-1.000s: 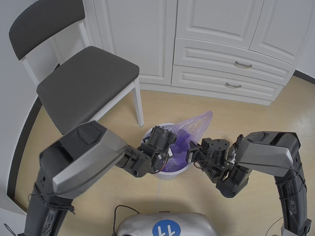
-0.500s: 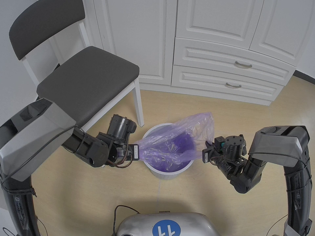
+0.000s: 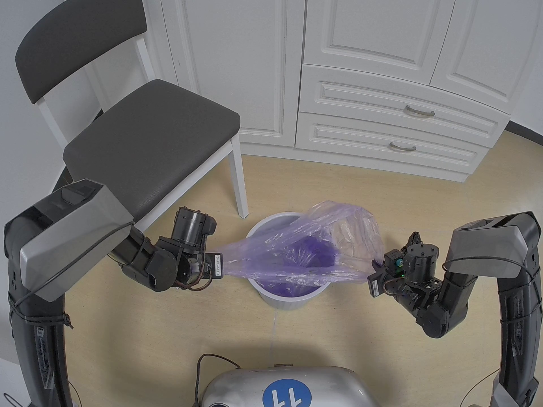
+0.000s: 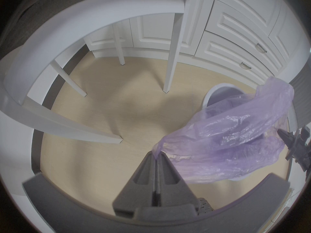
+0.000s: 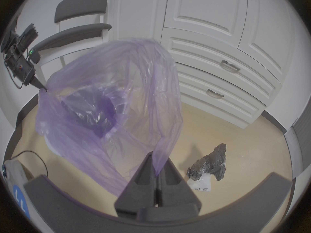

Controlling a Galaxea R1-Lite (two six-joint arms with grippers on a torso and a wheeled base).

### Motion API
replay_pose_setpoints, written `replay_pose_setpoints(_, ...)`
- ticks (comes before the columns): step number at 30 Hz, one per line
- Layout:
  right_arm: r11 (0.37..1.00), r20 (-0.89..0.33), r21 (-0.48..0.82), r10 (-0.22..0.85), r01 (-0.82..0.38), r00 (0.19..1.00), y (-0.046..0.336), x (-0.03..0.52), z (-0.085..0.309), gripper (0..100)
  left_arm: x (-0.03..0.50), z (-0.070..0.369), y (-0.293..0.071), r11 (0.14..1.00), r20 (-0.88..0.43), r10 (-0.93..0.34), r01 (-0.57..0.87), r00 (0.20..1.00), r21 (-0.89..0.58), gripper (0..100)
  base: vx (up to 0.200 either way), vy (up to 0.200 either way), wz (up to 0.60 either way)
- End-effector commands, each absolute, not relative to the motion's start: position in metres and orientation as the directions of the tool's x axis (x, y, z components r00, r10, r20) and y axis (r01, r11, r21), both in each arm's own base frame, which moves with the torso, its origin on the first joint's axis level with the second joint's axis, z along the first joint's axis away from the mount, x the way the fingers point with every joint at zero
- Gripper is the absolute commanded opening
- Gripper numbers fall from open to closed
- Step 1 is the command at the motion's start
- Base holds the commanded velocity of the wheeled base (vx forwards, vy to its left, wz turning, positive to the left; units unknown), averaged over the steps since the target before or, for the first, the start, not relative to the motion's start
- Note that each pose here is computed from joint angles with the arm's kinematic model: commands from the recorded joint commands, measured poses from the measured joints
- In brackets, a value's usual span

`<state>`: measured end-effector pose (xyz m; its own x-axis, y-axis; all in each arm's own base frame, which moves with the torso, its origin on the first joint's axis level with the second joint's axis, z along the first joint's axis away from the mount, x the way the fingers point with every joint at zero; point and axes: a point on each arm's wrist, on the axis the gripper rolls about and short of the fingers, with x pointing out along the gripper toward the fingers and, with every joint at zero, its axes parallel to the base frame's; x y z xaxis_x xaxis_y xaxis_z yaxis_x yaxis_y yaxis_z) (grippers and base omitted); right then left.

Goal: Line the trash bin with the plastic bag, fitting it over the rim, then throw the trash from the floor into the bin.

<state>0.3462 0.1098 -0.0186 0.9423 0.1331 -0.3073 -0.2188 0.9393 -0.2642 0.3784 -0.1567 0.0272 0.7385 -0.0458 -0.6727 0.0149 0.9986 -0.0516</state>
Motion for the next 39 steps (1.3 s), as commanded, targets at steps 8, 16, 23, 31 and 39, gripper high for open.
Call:
replay_pose_setpoints(8, 0.891, -0.417, -0.296, 0.203, -0.343, 0.886, 0.096, 0.318, -0.027, 0, 0.366, 0.012, -0.154, 0.998, -0.717, -0.040, 0.055, 0.696, -0.002, 0, 0.000, 0.000, 0.00)
replay_pose_setpoints(16, 0.856, -0.466, -0.323, 0.228, -0.404, 0.855, 0.094, 0.304, -0.031, 0, 0.357, 0.007, -0.150, 0.994, -0.743, -0.050, 0.103, 0.667, 0.025, 0, 0.000, 0.000, 0.00)
replay_pose_setpoints(23, 0.826, -0.511, -0.331, 0.250, -0.457, 0.822, 0.096, 0.294, -0.038, 0, 0.348, 0.001, -0.147, 0.986, -0.763, -0.062, 0.160, 0.644, 0.055, 0, 0.000, 0.000, 0.00)
replay_pose_setpoints(31, 0.807, -0.537, -0.346, 0.248, -0.479, 0.806, 0.100, 0.294, -0.050, 0, 0.350, -0.014, -0.149, 0.981, -0.757, -0.058, 0.179, 0.651, 0.079, 0, 0.000, 0.000, 0.00)
replay_pose_setpoints(39, 0.835, -0.480, -0.388, 0.178, -0.390, 0.859, 0.109, 0.319, -0.062, 0, 0.369, -0.044, -0.158, 0.986, -0.705, -0.022, 0.131, 0.709, 0.102, 0, 0.000, 0.000, 0.00)
